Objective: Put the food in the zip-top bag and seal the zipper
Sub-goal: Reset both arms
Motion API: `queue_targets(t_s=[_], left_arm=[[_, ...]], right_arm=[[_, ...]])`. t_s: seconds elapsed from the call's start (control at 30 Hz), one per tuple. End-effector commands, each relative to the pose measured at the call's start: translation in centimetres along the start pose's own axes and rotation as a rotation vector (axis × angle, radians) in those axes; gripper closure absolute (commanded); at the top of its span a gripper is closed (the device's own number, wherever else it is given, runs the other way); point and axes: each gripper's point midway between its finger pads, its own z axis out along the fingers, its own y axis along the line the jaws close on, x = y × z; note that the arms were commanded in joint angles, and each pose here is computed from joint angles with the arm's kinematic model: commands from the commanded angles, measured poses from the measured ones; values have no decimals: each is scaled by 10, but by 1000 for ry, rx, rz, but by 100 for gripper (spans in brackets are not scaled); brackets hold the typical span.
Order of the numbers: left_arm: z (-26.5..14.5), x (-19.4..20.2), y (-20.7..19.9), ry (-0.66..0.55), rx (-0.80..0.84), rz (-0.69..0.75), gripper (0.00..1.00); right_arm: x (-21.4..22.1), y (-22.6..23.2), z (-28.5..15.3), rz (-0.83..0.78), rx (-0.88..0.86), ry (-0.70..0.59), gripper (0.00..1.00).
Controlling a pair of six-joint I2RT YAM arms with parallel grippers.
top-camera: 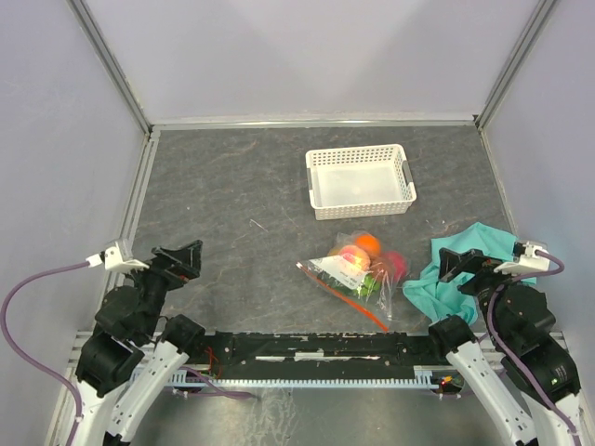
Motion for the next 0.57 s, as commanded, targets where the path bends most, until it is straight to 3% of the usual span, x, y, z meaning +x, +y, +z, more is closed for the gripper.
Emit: queue_targets(t_s=[0.0, 0.17, 0.53], left_arm=[[-4, -15, 5, -94, -2, 6, 0], [-8, -21, 23, -133, -84, -37, 0], [-7, -20, 24, -134, -89, -29, 0]], right_arm=[[-10, -15, 1, -31, 89, -43, 1], [-6, -18, -2, -53, 94, -16, 1], [-7, -22, -5, -37, 115, -18, 1]])
